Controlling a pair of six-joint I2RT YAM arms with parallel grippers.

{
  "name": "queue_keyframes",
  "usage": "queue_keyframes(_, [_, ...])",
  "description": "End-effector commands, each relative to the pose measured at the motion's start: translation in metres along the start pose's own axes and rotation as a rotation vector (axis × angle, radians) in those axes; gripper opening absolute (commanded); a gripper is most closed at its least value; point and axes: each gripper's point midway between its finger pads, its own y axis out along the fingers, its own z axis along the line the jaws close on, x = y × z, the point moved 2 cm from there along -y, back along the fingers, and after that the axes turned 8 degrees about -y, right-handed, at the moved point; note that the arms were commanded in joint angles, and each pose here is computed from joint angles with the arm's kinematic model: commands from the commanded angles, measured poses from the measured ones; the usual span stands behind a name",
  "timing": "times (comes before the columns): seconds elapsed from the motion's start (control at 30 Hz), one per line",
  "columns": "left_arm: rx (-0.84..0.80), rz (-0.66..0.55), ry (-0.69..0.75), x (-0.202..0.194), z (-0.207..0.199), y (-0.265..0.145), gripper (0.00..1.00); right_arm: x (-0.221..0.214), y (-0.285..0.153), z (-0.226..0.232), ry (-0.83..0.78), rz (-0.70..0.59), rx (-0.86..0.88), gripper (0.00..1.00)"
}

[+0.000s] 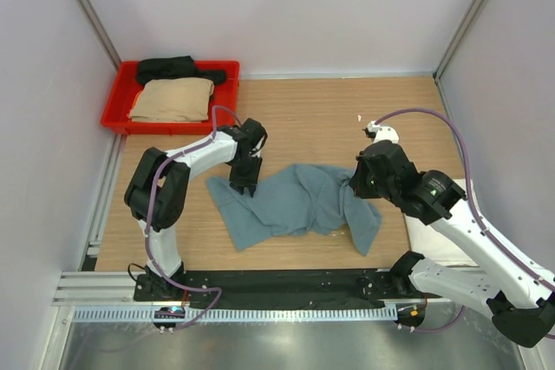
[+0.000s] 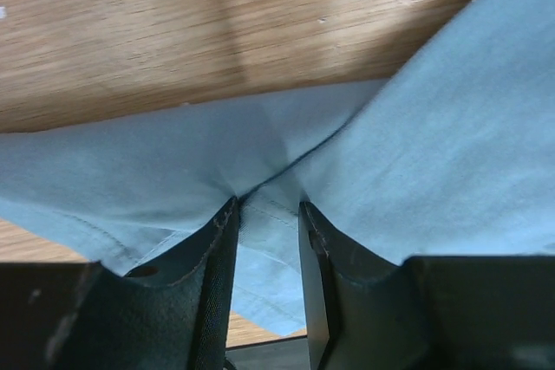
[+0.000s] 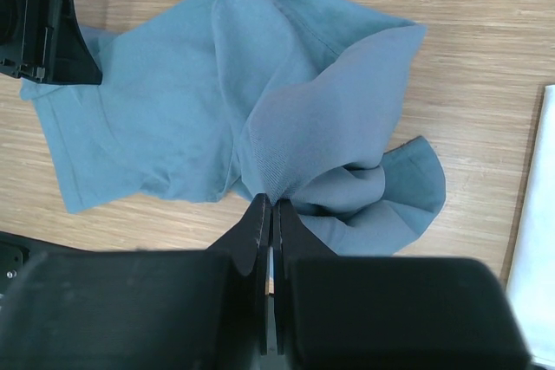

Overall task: Fold and stack the t-shirts
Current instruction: Flatten the tshirt out

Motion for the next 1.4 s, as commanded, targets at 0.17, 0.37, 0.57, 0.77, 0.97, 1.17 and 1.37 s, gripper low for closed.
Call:
queue_keyframes(0.17, [-0.065, -0.022, -0.017, 0.005, -0.010, -0.007, 0.04, 0.013, -0.007, 0.004, 0.048, -0.069, 0.032, 0.01])
queue_keyframes(0.37, [-0.055, -0.253, -0.052, 0.044, -0.014, -0.078, 0.00, 0.014, -0.005, 0.003, 0.059, -0.080, 0.023, 0.01])
queue_keyframes(0.57, [-0.091, -0.707, -0.096, 0.086, -0.007, -0.229, 0.00, 0.029, 0.002, -0.004, 0.035, -0.096, -0.053, 0.01])
queue_keyframes(0.77, [-0.061, -1.101, -0.150, 0.088, 0.027, -0.378, 0.00, 0.070, -0.005, 0.011, -0.053, -0.169, -0.008, 0.01])
queue_keyframes(0.97, [-0.042, -1.536, -0.260, 0.047, 0.078, -0.533, 0.00, 0.123, -0.049, 0.063, -0.206, -0.365, 0.321, 0.01])
queue_keyframes(1.17, [-0.149, -1.900, -0.259, -0.028, 0.114, -0.643, 0.00, 0.147, -0.124, 0.135, -0.288, -0.459, 0.832, 0.02])
queue_keyframes(1.37, [-0.183, -2.174, -0.218, -0.110, 0.151, -0.710, 0.00, 0.148, -0.220, 0.177, -0.232, -0.499, 1.344, 0.02])
